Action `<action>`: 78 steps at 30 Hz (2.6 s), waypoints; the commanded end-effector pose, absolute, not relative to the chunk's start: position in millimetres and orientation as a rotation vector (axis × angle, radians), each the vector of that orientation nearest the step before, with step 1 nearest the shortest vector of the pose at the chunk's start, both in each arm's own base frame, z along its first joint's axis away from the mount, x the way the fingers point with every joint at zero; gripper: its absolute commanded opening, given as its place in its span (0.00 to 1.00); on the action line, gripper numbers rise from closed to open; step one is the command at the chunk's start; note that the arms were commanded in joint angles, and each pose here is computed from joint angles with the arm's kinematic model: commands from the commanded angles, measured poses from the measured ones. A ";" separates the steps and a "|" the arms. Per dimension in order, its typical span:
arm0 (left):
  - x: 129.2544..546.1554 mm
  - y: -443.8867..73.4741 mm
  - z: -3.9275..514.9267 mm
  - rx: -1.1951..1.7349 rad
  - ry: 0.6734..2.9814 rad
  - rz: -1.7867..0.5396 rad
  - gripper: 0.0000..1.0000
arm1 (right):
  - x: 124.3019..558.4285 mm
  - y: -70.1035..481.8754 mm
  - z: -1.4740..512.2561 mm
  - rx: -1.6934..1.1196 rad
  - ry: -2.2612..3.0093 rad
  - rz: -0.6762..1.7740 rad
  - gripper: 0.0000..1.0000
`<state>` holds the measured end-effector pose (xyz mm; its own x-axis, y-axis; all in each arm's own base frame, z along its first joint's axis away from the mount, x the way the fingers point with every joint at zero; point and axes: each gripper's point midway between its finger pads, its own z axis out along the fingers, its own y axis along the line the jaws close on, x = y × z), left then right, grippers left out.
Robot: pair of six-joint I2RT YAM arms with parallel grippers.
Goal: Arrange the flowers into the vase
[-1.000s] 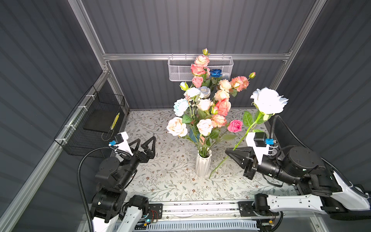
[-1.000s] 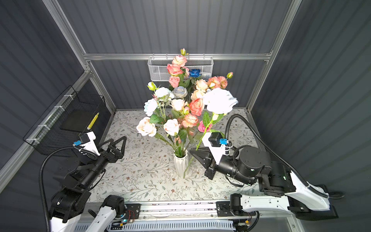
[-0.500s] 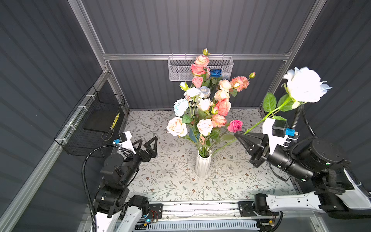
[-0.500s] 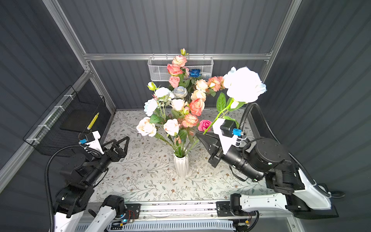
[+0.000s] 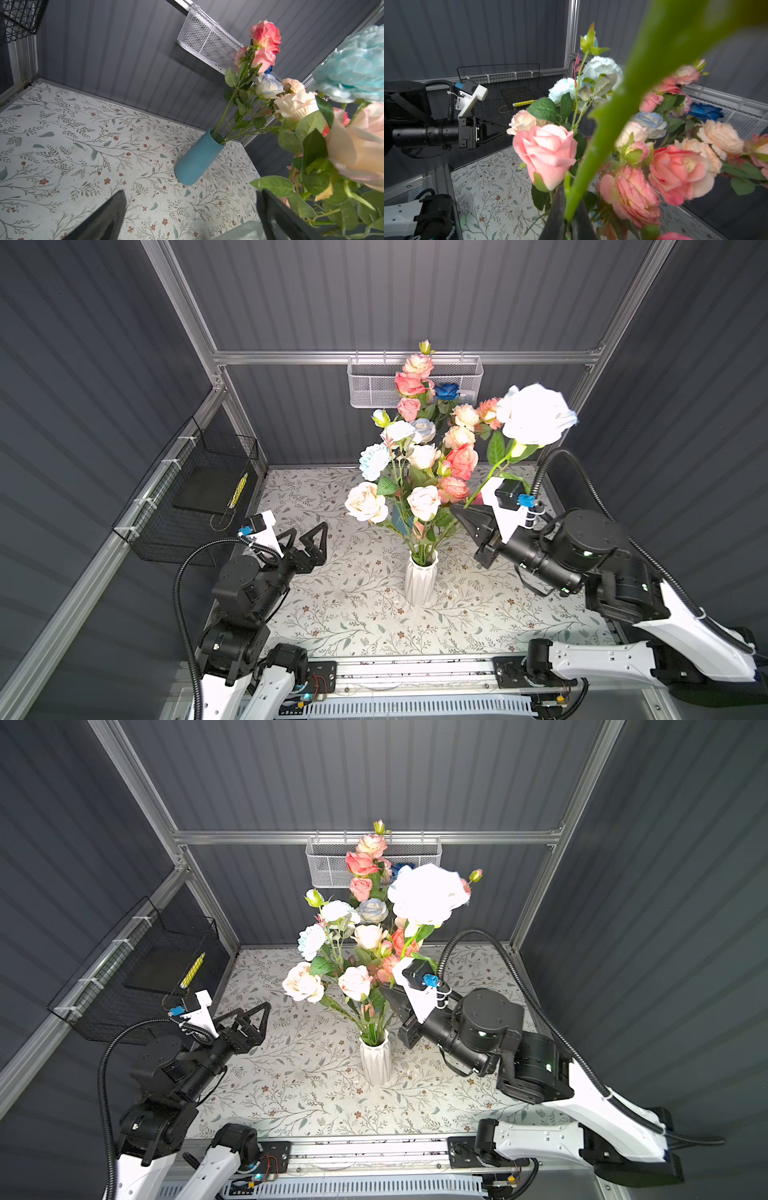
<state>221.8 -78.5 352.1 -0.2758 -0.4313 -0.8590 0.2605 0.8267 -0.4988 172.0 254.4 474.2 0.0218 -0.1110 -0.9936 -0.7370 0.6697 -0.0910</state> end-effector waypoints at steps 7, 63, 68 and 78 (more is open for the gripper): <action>223.2 -81.0 353.7 -0.120 1.721 -0.679 1.00 | 181.8 272.0 420.8 -0.692 1.611 0.665 0.01; 328.7 -12.5 185.2 -0.497 2.091 0.011 1.00 | 198.0 117.8 211.5 0.146 1.920 0.422 0.99; 362.7 22.8 164.8 -0.486 2.045 0.317 1.00 | 217.0 117.0 208.1 0.178 1.918 0.424 0.99; 398.1 38.6 99.5 -0.274 1.988 0.579 1.00 | 261.9 74.0 208.9 0.322 1.976 0.208 0.99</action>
